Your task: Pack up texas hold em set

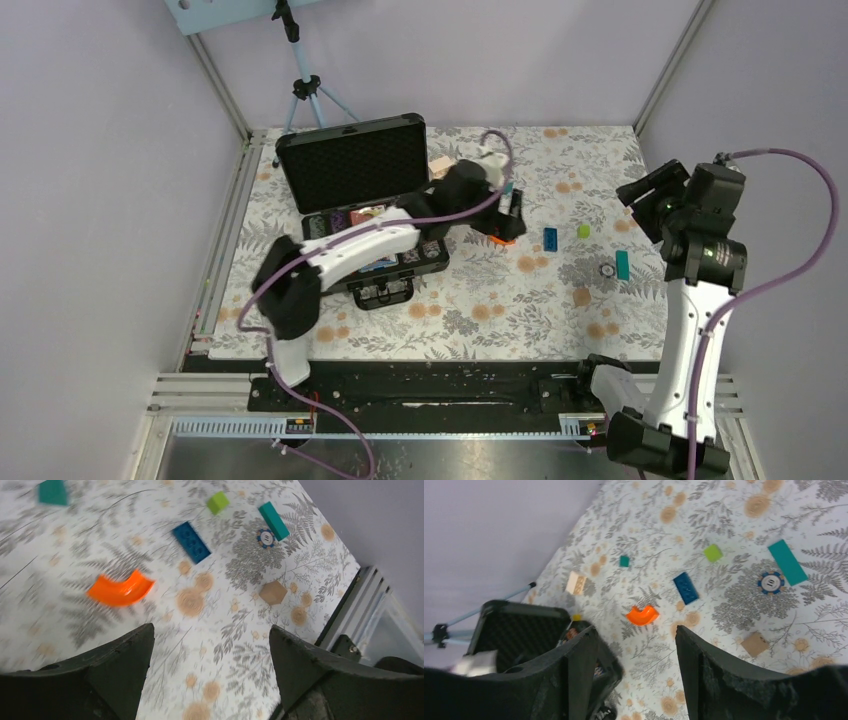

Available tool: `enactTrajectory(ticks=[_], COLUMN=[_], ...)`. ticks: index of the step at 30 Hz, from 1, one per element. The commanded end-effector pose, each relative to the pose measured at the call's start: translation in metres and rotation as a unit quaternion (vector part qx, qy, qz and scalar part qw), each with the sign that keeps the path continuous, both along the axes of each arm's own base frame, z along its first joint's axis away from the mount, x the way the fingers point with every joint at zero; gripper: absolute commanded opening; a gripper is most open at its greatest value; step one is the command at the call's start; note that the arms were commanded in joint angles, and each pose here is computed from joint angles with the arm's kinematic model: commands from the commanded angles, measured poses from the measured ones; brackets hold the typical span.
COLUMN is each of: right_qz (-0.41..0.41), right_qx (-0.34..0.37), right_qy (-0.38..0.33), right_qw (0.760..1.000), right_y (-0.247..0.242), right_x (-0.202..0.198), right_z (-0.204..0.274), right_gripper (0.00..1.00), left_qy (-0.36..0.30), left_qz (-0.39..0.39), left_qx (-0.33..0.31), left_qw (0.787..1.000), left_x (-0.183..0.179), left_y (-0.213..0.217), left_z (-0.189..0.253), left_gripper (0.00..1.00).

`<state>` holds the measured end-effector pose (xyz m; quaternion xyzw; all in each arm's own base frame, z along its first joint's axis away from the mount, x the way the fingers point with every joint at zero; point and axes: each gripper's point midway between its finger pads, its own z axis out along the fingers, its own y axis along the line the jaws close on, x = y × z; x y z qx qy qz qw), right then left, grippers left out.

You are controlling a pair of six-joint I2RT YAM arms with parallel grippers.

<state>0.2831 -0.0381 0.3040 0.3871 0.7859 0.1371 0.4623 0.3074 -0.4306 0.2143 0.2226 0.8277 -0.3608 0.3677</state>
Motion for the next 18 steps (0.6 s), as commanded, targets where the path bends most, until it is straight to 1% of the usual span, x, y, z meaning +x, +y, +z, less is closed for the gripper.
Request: enactTrajectory(ticks=[1,4,5,6,8,10,15,18], right_qz=[0.067,0.091,0.101,0.11,0.126,0.138,0.164,0.152], right_qx=[0.039,0.044,0.049,0.053,0.058,0.059,0.055,0.035], right_qy=[-0.004,-0.03,-0.034,-0.037,-0.035,-0.029,-0.016,0.002], right_qw=[0.997,0.994,0.993,0.992,0.99,0.988,0.985,0.988], right_y=[0.037,0.05,0.056,0.06,0.068,0.074,0.084,0.075], right_x=[-0.029,-0.042,-0.045,-0.048,-0.051,-0.052,-0.053,-0.05], right_z=[0.022,0.041,0.044,0.046,0.044,0.038,0.026,0.012], right_gripper=[0.64,0.64,0.64,0.64,0.63,0.63,0.62,0.63], left_qy=[-0.111,-0.136,-0.152,-0.162,-0.202,-0.226,-0.254,-0.249], left_qz=[-0.1,-0.141,-0.155,-0.169,-0.19,-0.194,-0.18,-0.178], left_qx=[-0.043,-0.05,-0.062,-0.06,-0.064,-0.056,-0.054,-0.044], left_qw=[0.988,0.979,0.974,0.97,0.959,0.953,0.949,0.951], left_x=[-0.001,0.001,0.002,0.001,0.001,0.006,0.022,0.024], left_y=[-0.078,-0.113,-0.127,-0.136,-0.157,-0.173,-0.193,-0.195], left_z=[0.017,0.004,0.008,-0.001,0.0,-0.008,-0.024,-0.033], left_gripper=[0.84,0.84,0.83,0.82,0.82,0.82,0.82,0.82])
